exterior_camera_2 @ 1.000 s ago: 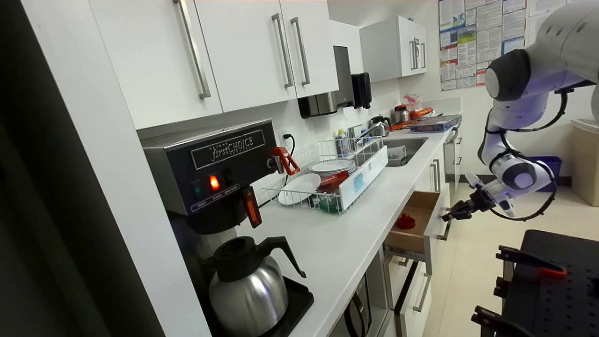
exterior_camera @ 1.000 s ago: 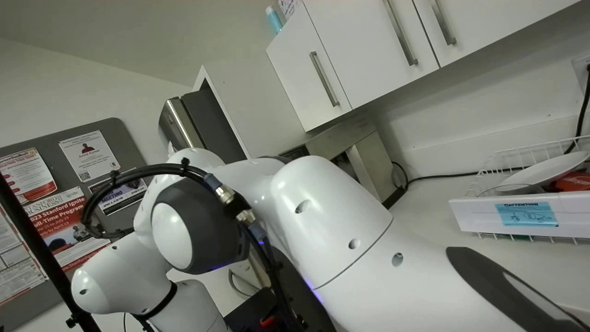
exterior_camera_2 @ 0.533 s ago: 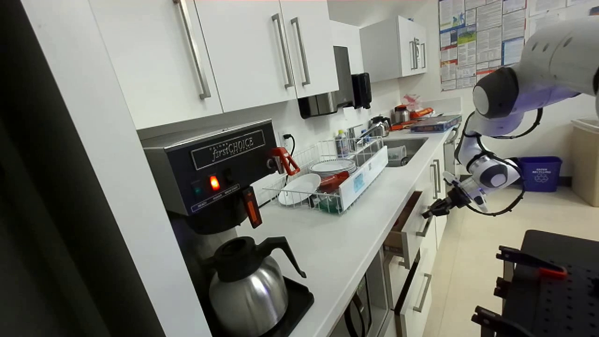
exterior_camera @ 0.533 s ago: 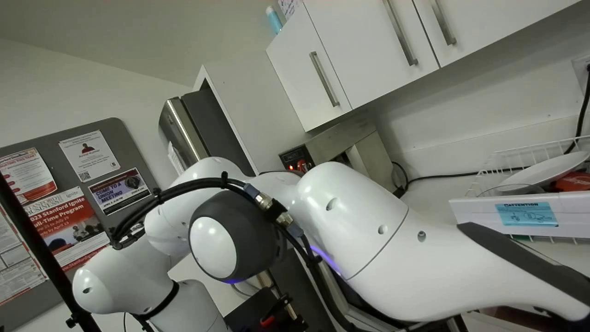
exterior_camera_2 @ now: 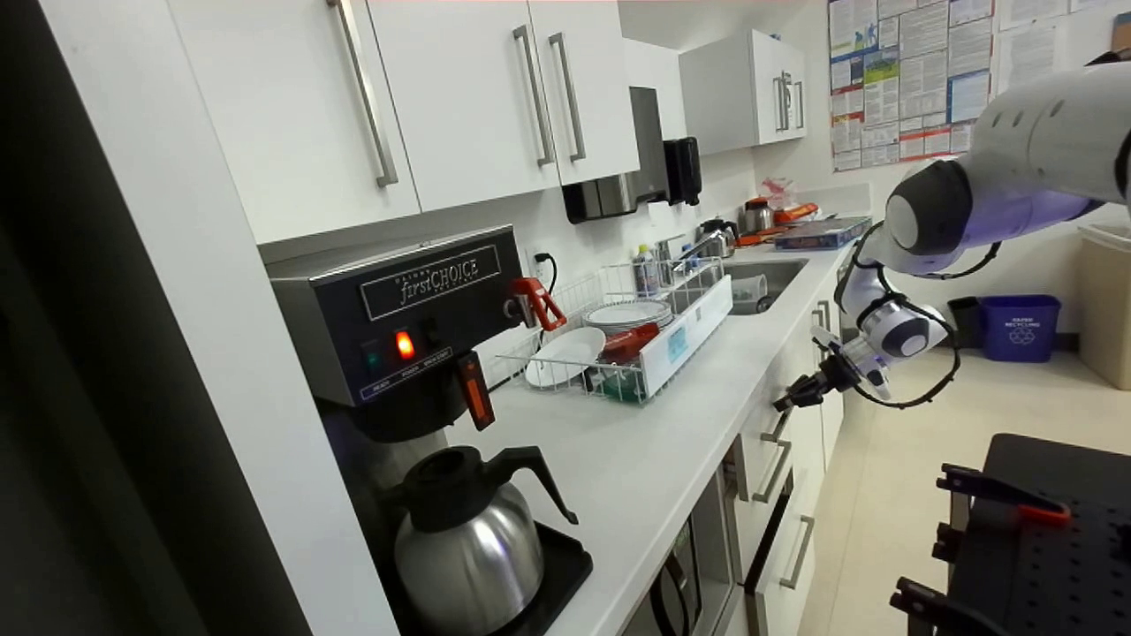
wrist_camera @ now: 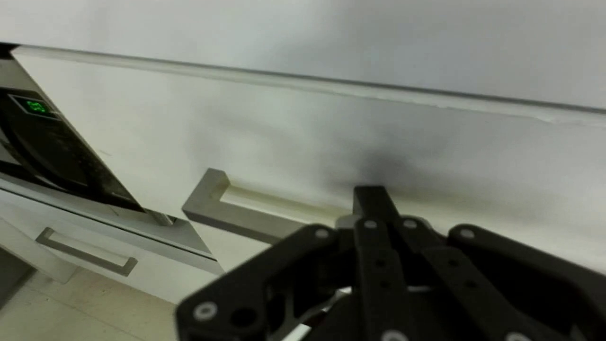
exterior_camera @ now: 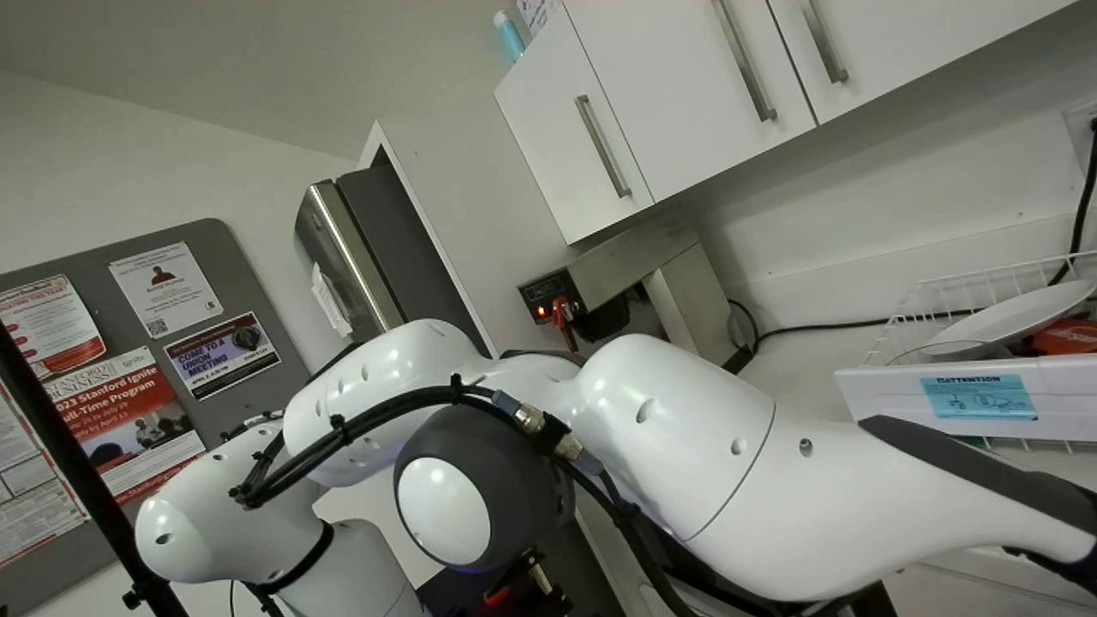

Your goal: Pick up the red object from the left side of the countertop and put it in the open drawer, push the open drawer closed

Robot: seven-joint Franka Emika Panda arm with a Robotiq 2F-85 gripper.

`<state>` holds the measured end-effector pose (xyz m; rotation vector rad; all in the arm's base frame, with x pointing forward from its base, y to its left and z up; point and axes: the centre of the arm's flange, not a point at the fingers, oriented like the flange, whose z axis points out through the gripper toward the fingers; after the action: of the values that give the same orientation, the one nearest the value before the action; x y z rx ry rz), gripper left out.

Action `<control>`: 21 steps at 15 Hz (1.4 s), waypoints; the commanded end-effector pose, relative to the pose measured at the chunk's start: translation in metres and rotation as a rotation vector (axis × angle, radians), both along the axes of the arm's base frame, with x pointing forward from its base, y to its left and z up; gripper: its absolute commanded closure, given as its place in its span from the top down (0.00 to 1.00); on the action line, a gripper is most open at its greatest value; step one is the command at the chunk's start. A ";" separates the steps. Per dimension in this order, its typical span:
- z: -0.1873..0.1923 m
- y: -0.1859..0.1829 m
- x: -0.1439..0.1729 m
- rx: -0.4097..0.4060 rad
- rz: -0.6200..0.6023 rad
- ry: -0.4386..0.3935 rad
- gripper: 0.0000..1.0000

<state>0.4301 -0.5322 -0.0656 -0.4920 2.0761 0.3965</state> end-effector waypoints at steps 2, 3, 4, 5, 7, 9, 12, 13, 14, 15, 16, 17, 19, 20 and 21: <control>-0.017 -0.015 0.022 -0.047 0.094 0.040 0.00; -0.017 -0.020 0.023 -0.121 0.117 0.067 0.00; 0.028 0.023 0.010 -0.169 0.133 0.071 0.00; 0.049 0.046 0.000 -0.205 0.145 0.076 0.00; 0.067 0.050 -0.003 -0.288 0.217 0.084 0.00; 0.082 0.052 -0.004 -0.364 0.276 0.139 0.00; 0.113 0.053 -0.008 -0.490 0.356 0.217 0.00; 0.124 0.054 -0.010 -0.537 0.372 0.243 0.00; 0.136 0.054 -0.012 -0.588 0.400 0.252 0.00; 0.147 0.056 -0.013 -0.643 0.423 0.268 0.00; 0.158 0.059 -0.013 -0.696 0.451 0.280 0.00; 0.169 0.063 -0.013 -0.750 0.479 0.288 0.00; 0.190 0.073 -0.015 -0.852 0.545 0.306 0.00; 0.201 0.078 -0.017 -0.898 0.579 0.309 0.00; 0.211 0.083 -0.019 -0.935 0.617 0.309 0.00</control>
<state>0.4412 -0.4956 0.0965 -1.5736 2.3312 -0.1386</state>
